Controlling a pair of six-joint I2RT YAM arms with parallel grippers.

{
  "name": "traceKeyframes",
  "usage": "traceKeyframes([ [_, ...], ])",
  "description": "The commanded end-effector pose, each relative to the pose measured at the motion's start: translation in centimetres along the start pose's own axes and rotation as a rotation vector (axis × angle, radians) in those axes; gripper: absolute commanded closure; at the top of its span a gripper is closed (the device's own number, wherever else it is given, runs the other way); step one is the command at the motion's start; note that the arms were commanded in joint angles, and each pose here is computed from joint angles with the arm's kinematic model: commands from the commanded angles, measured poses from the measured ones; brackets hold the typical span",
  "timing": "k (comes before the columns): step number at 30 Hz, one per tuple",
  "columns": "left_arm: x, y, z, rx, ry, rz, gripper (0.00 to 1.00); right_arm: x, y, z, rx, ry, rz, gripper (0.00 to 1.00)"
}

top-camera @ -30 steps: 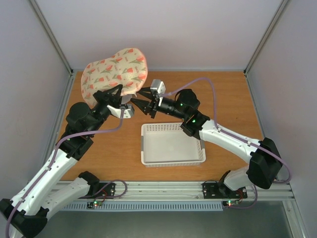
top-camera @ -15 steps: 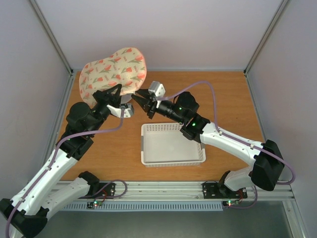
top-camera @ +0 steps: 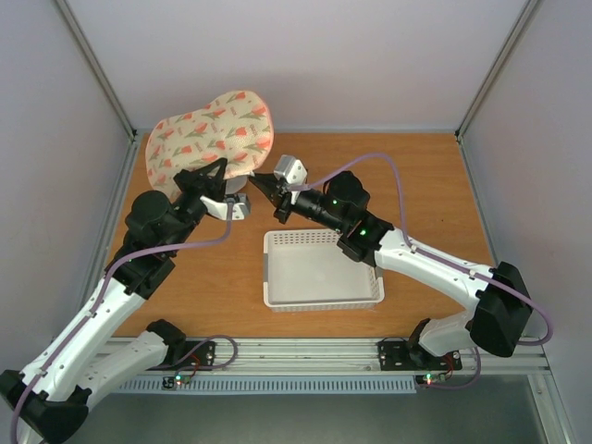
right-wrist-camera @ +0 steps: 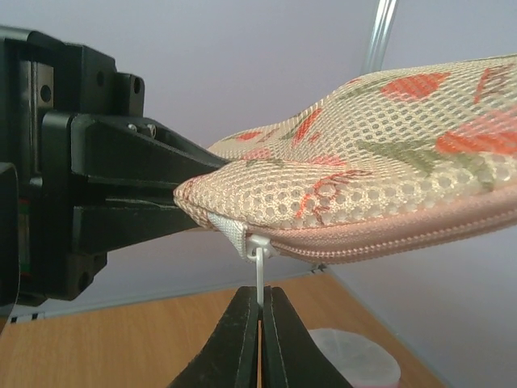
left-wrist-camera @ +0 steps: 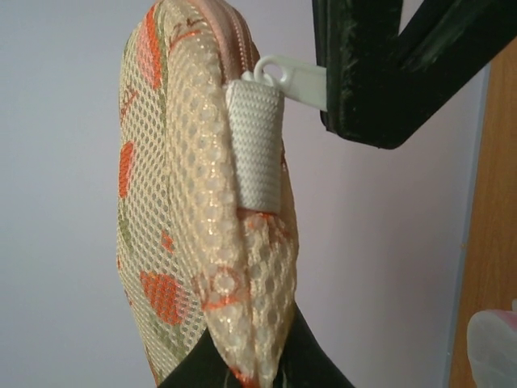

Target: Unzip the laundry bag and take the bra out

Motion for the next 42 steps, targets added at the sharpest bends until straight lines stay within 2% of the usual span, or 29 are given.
traceKeyframes([
  [1, -0.5, 0.3, -0.5, 0.007, 0.005, 0.026, 0.99, -0.7, -1.0, -0.8, -0.056, -0.008, -0.003, 0.99],
  [7, -1.1, 0.8, -2.0, 0.000, 0.091, 0.051, 0.99, -0.9, 0.9, -2.1, -0.078, -0.064, 0.103, 0.99],
  [23, -2.6, 2.0, -6.7, -0.069, 0.281, 0.093, 0.99, -2.7, 5.1, -4.9, -0.049, -0.079, 0.255, 0.99],
  [32, -3.7, 2.0, -8.5, -0.194, 0.378, 0.085, 0.99, -2.7, 6.2, -1.3, -0.060, -0.331, 0.210, 0.99],
  [35, -4.8, 1.6, -9.2, -0.215, 0.457, 0.036, 0.99, -2.7, 6.9, -1.4, -0.044, -0.317, 0.246, 0.99],
  [38, -5.2, 1.5, -9.6, -0.254, 0.505, 0.038, 0.99, -2.3, 7.6, -1.9, -0.026, -0.272, 0.287, 0.99],
  [42, -4.4, 2.1, -10.2, -0.423, 0.520, 0.153, 0.99, -1.8, 8.0, -1.3, -0.009, -0.257, 0.303, 0.99],
])
Point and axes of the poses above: each gripper's point midway between its finger pads, its own x axis out along the fingers, its own z axis along the line the jaws close on, y = z × x, the point moved 8 cm from there along -x, back along the fingers, and after that the axes turned 7 degrees about -x, right-handed, at the moved point
